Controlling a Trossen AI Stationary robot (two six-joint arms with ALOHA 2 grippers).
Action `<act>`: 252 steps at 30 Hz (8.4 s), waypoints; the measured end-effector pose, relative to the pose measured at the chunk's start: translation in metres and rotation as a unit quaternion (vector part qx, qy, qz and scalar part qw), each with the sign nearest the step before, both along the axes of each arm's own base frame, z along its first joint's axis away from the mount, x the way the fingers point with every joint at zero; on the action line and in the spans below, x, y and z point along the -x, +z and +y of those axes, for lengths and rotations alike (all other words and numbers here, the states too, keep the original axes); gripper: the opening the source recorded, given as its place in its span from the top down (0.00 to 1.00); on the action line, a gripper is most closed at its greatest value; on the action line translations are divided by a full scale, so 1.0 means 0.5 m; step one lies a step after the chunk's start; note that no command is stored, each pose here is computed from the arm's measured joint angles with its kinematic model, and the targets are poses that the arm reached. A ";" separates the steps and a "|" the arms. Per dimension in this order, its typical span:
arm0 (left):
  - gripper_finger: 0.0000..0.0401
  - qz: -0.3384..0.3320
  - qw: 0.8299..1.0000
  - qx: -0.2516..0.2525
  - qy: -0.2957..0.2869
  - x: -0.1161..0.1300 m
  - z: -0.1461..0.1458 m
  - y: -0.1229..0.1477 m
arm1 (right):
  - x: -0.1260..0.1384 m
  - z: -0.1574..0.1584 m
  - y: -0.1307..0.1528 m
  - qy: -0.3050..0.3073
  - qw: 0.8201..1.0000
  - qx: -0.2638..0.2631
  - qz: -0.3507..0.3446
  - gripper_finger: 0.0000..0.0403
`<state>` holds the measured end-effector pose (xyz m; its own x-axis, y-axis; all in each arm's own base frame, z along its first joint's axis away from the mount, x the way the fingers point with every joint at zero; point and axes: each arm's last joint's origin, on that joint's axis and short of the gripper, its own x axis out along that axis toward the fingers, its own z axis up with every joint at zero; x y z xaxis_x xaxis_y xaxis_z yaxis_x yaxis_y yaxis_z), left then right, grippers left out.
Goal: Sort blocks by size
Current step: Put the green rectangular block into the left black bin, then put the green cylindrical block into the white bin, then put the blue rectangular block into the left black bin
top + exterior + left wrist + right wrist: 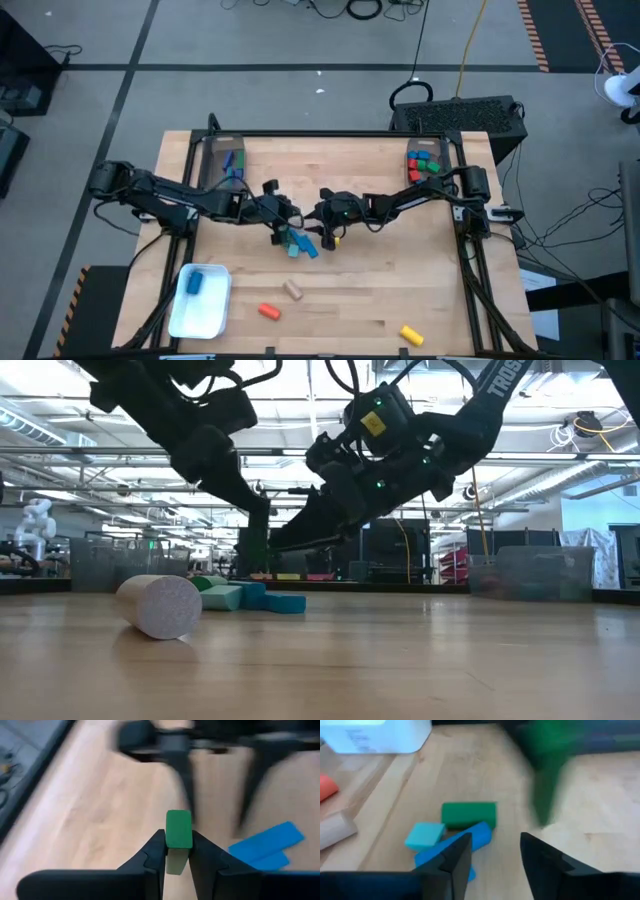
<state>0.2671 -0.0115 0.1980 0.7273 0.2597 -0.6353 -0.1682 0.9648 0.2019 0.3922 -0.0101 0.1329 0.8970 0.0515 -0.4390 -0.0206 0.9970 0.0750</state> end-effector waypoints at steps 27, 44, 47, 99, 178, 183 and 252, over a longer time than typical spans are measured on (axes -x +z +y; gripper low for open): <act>0.84 0.056 0.927 -0.077 0.363 0.201 0.078 0.072 | 0.001 0.006 -0.004 0.004 1.000 0.003 0.009 0.48; 0.69 0.094 0.885 -0.047 0.454 0.230 0.133 0.064 | 0.000 0.039 0.000 0.032 0.999 0.013 -0.003 0.48; 0.65 0.094 0.880 -0.046 0.463 0.233 0.139 0.064 | 0.000 0.042 0.000 0.034 0.999 0.014 -0.003 0.48; 0.64 0.070 0.953 0.181 0.234 0.172 0.064 0.083 | -0.168 0.041 -0.050 0.025 0.993 0.028 0.110 0.13; 0.66 -0.028 0.996 0.002 -0.087 0.070 -0.141 0.076 | -0.159 -0.075 0.087 0.271 0.924 -0.268 -0.009 0.22; 0.66 -0.026 0.995 0.099 -0.008 0.110 -0.130 0.111 | -0.152 -0.099 0.069 0.230 0.935 -0.271 0.021 0.22; 0.33 0.342 0.810 0.372 0.297 0.307 -0.265 -0.003 | -0.104 0.036 0.054 0.062 0.975 0.027 0.210 0.22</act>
<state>0.1138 -0.1441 0.1963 0.0255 -0.2060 -0.9782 -0.7418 0.6520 -0.1567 0.4443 0.0081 0.1599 0.6261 0.1142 -0.7713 -0.1194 0.9916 0.0499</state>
